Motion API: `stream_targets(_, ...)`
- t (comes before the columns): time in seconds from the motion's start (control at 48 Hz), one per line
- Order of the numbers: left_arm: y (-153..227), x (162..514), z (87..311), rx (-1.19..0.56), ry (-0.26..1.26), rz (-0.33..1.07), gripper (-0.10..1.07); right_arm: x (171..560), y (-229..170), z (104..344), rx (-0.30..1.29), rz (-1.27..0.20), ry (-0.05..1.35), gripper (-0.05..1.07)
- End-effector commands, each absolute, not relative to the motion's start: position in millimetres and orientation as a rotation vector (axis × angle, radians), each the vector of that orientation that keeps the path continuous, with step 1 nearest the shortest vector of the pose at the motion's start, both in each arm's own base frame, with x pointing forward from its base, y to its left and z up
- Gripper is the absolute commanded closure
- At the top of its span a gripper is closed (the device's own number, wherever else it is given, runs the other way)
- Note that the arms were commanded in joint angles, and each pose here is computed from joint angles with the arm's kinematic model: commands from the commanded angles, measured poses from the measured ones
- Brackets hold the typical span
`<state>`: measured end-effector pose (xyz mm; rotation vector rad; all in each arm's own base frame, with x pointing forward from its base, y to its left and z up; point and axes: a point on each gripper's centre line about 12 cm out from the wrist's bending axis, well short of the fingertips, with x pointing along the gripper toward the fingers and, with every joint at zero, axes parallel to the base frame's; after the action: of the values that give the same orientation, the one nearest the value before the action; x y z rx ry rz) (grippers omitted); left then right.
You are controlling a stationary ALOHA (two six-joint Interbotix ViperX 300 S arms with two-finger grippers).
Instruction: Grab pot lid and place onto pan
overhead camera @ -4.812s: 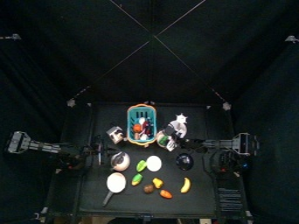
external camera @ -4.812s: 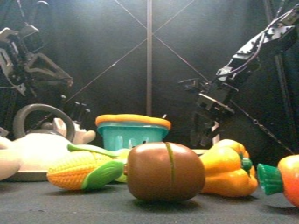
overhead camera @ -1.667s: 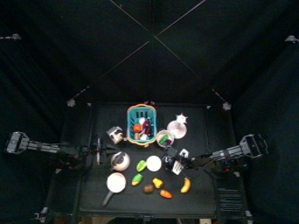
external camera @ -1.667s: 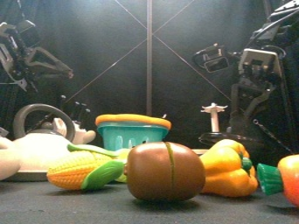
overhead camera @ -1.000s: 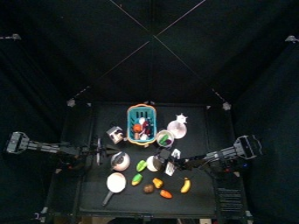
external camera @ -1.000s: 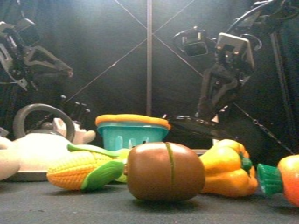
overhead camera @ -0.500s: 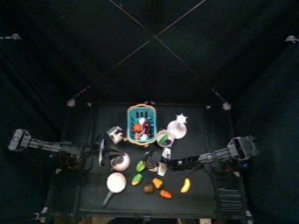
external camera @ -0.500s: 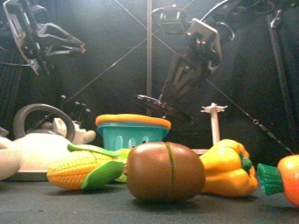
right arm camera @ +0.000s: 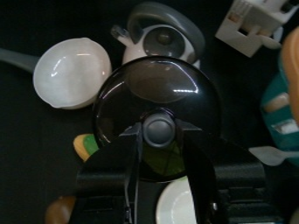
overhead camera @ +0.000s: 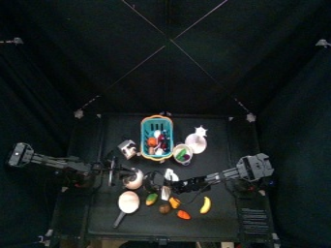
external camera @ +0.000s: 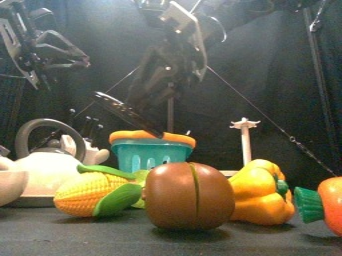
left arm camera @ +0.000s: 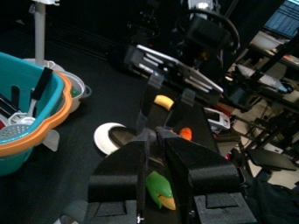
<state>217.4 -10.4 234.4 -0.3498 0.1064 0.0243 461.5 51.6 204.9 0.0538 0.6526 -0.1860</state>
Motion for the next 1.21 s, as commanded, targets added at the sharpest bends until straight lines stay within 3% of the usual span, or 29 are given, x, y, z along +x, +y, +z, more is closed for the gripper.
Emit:
stream_targets(0.0, 2, 215, 243, -0.352, 0.037, 0.074, 0.38, 477, 58, 224, 0.068, -0.158, 0.589, 0.42)
stream_targets(0.25, 45, 193, 237, -0.411, -0.06, 0.297, 0.38, 506, 76, 226, 0.09, -0.132, 0.558, 0.42)
stream_targets(0.396, 55, 187, 231, -0.426, -0.064, 0.358, 0.38, 524, 86, 227, 0.102, -0.118, 0.537, 0.42)
stream_targets(1.188, 55, 185, 227, -0.424, -0.054, 0.359, 0.38, 566, 127, 213, 0.189, -0.036, 0.498, 0.42)
